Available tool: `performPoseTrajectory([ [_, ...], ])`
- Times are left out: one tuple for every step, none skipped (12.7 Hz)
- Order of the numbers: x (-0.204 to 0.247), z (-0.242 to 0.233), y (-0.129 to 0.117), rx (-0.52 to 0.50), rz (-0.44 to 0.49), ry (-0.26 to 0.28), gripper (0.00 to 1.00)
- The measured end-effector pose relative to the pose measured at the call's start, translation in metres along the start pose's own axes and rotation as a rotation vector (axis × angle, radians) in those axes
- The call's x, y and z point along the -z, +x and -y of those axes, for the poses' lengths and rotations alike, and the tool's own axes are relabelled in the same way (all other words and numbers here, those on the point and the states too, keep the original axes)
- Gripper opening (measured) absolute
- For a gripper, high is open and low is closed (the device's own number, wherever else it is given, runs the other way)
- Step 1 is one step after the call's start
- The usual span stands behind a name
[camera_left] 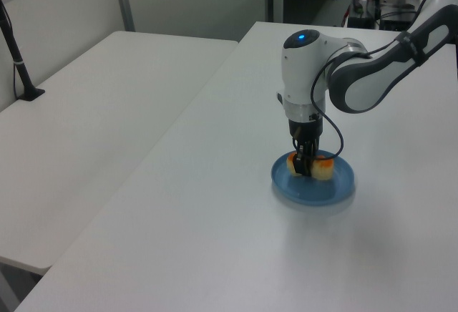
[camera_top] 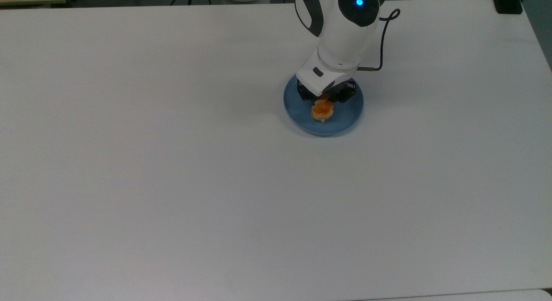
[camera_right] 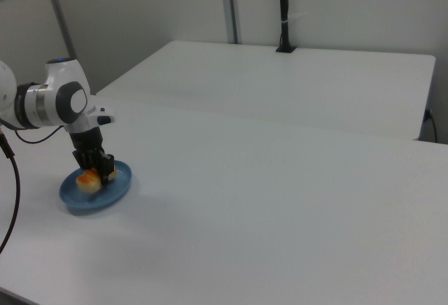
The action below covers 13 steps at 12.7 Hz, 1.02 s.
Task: Put the bread onto the plate
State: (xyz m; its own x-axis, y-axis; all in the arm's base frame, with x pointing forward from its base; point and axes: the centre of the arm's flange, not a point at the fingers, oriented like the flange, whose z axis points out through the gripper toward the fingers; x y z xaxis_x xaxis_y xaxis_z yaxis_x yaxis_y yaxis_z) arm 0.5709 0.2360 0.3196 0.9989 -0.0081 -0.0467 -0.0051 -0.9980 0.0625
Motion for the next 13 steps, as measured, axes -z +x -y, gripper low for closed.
performPoseTrajectory([
  [-0.001,0.002,-0.001,-0.009,-0.001,0.001,0.34],
  [-0.002,0.004,-0.002,-0.012,-0.002,0.001,0.46],
  [-0.002,0.005,-0.002,-0.015,-0.002,0.001,0.62],
  [-0.002,0.005,-0.002,-0.016,-0.003,0.001,0.72],
  [-0.001,0.005,-0.002,-0.017,-0.005,0.002,0.83],
  [0.001,0.004,0.0,-0.018,-0.009,0.003,0.93],
  [0.005,0.004,0.001,-0.02,-0.017,0.006,0.99],
  [0.011,0.003,0.004,-0.024,-0.028,0.01,1.0],
  [0.025,-0.001,0.007,-0.031,-0.042,0.012,1.0],
  [0.043,-0.007,0.01,-0.042,-0.046,0.006,1.0],
  [0.067,-0.018,0.013,-0.05,-0.047,-0.005,1.0],
  [0.093,-0.031,0.014,-0.04,-0.045,-0.016,1.0],
  [0.11,-0.042,0.013,-0.034,-0.04,-0.024,1.0],
])
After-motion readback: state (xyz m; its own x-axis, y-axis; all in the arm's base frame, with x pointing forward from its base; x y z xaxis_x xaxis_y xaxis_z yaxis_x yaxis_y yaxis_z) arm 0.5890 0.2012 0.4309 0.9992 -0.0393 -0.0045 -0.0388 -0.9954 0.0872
